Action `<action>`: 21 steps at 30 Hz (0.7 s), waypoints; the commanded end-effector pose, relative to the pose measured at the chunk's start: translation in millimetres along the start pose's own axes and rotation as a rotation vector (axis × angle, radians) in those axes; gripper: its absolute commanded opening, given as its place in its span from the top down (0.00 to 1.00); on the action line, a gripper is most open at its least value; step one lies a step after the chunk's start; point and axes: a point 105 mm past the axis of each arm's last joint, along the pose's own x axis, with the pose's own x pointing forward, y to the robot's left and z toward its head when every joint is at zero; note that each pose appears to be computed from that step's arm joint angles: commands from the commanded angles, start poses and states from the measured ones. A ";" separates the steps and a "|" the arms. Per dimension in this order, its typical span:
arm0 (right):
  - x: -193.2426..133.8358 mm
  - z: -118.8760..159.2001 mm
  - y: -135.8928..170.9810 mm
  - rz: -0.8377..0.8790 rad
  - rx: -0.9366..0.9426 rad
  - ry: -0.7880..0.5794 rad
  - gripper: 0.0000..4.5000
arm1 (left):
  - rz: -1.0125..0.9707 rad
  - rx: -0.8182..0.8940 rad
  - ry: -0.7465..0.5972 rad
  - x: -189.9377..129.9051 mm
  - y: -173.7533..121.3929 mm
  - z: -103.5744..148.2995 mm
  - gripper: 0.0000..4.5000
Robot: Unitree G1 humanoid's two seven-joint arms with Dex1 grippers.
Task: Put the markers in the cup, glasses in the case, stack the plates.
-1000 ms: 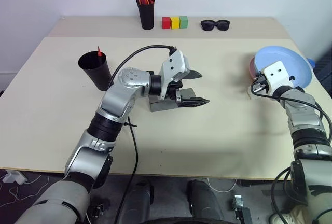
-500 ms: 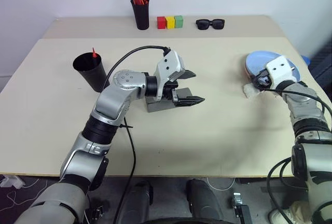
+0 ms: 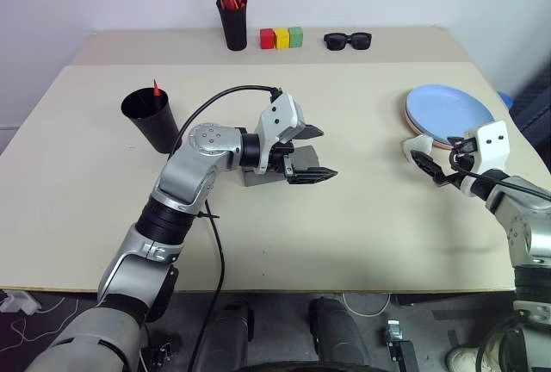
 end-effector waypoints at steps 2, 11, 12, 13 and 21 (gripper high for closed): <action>12.0 3.3 6.2 0.006 0.002 -0.018 0.01 | -0.010 0.043 -0.014 0.3 -4.0 6.3 0.00; 41.3 -16.1 10.7 0.003 -0.017 0.033 0.18 | 0.018 0.043 -0.008 -5.0 -5.2 4.7 0.00; 42.7 -17.4 9.6 -0.004 -0.026 0.037 0.29 | 0.020 0.042 -0.007 -5.4 -5.3 4.6 0.00; 43.5 -17.6 8.9 -0.008 -0.033 0.036 0.40 | 0.023 0.042 -0.007 -5.8 -5.2 4.5 0.00; 36.3 2.1 2.9 -0.086 -0.188 -0.071 0.95 | 0.030 0.037 -0.010 -5.4 -5.6 4.2 0.00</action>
